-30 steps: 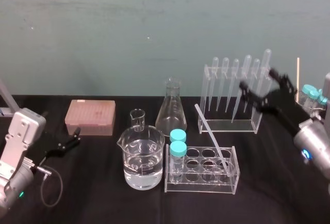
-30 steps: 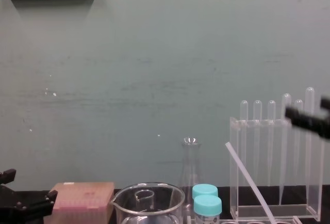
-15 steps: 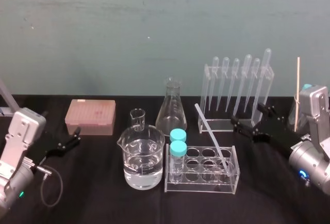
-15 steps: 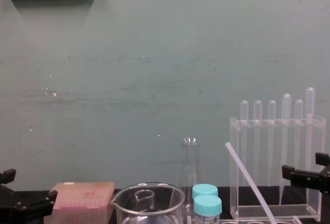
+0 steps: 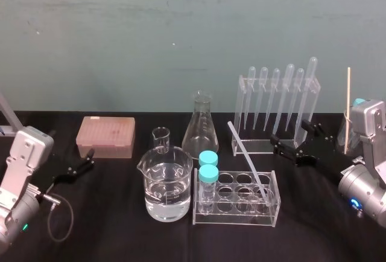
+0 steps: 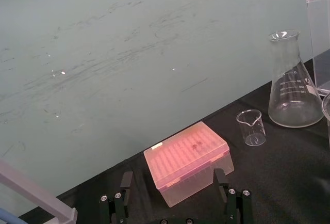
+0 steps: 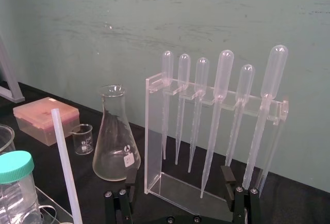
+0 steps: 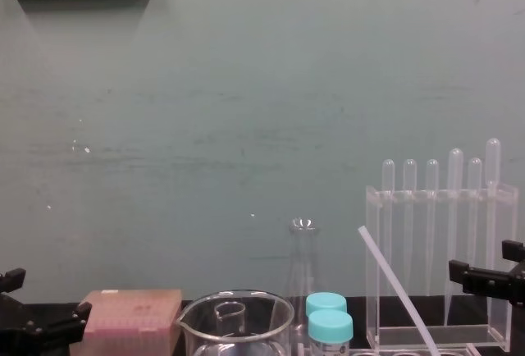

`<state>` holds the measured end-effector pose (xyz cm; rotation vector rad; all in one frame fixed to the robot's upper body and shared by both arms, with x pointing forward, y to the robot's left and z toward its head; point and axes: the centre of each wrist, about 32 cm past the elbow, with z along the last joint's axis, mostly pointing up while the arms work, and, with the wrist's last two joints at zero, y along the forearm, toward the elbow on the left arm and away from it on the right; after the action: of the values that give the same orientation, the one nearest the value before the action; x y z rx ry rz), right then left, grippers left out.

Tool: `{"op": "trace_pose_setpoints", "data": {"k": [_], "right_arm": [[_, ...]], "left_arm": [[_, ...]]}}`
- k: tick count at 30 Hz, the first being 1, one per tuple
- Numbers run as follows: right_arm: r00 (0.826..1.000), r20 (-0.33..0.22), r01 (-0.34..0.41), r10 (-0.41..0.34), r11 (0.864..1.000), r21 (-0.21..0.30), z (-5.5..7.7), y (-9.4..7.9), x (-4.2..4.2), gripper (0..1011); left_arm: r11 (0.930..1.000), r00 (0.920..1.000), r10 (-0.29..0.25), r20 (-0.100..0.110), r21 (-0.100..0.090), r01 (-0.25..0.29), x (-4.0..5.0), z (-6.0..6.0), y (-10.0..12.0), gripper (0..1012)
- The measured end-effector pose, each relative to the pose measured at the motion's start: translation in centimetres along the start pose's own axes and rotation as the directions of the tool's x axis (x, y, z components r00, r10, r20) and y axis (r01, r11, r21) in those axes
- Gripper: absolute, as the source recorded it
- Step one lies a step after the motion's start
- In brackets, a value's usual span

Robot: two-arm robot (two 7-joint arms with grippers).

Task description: Pick up the stirring rod with one hand, then place it down.

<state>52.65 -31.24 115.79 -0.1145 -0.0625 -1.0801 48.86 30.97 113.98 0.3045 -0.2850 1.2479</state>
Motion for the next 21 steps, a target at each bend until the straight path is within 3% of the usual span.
{"op": "trace_pose_setpoints", "data": {"k": [21], "right_arm": [[1.000,-0.001,-0.001,0.001,1.000,0.004,0.01,-0.01,0.02,1000]], "left_arm": [[1.0000,1.0000,0.000,0.000,0.000,0.000,0.00,0.00,0.00,1000]]}}
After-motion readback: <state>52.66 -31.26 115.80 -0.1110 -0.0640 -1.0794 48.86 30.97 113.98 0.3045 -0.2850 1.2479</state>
